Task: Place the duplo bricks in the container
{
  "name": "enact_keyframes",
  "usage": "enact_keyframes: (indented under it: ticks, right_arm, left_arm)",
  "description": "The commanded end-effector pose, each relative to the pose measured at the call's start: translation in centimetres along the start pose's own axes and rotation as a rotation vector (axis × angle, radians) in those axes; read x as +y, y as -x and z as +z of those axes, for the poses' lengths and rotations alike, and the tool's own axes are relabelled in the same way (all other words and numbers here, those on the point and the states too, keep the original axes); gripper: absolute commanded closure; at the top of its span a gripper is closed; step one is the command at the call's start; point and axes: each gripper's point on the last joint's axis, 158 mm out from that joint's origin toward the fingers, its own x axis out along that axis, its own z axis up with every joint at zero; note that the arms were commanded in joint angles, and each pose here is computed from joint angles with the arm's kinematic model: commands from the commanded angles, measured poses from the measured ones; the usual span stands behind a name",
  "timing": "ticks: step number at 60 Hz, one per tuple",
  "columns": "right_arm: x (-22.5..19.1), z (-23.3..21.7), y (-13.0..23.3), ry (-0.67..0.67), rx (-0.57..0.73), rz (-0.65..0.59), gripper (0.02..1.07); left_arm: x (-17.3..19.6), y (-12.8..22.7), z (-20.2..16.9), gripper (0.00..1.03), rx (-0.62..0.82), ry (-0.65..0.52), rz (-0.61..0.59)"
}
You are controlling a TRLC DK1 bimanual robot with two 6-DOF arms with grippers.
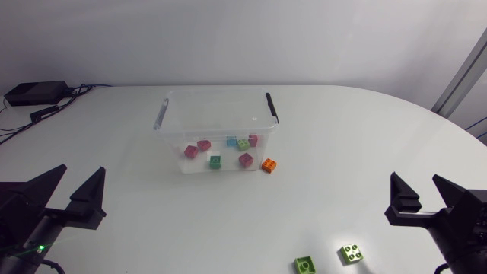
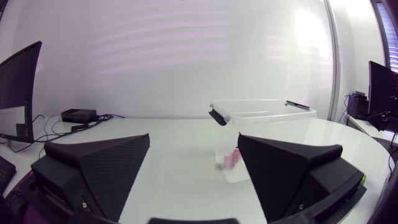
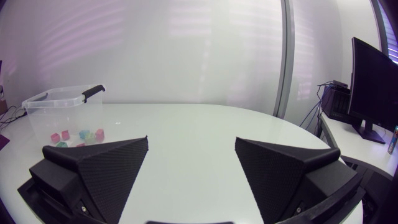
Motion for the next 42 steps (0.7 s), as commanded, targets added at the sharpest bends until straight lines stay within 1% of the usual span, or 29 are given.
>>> enact_keyframes:
  ticks: [1, 28, 34, 42]
  right_arm:
    - [0.2, -0.8, 0.0, 0.009, 0.023, 0.010, 0.06]
    - [0.3, -0.7, 0.0, 0.009, 0.020, 0.013, 0.06]
    - [0.5, -0.6, 0.0, 0.010, 0.015, 0.022, 0.06]
    - [1.0, 0.7, 0.2, -0.002, -0.020, 0.040, 0.07]
  left_arm:
    - [0.3, 0.0, -0.5, 0.05, 0.003, 0.001, 0.014]
    - [0.3, 0.0, -0.5, 0.05, 0.003, 0.003, 0.013]
    - [0.3, 0.0, -0.2, 0.05, -0.006, 0.005, 0.014]
    - [0.3, 0.2, 0.8, 0.06, -0.018, 0.008, 0.016]
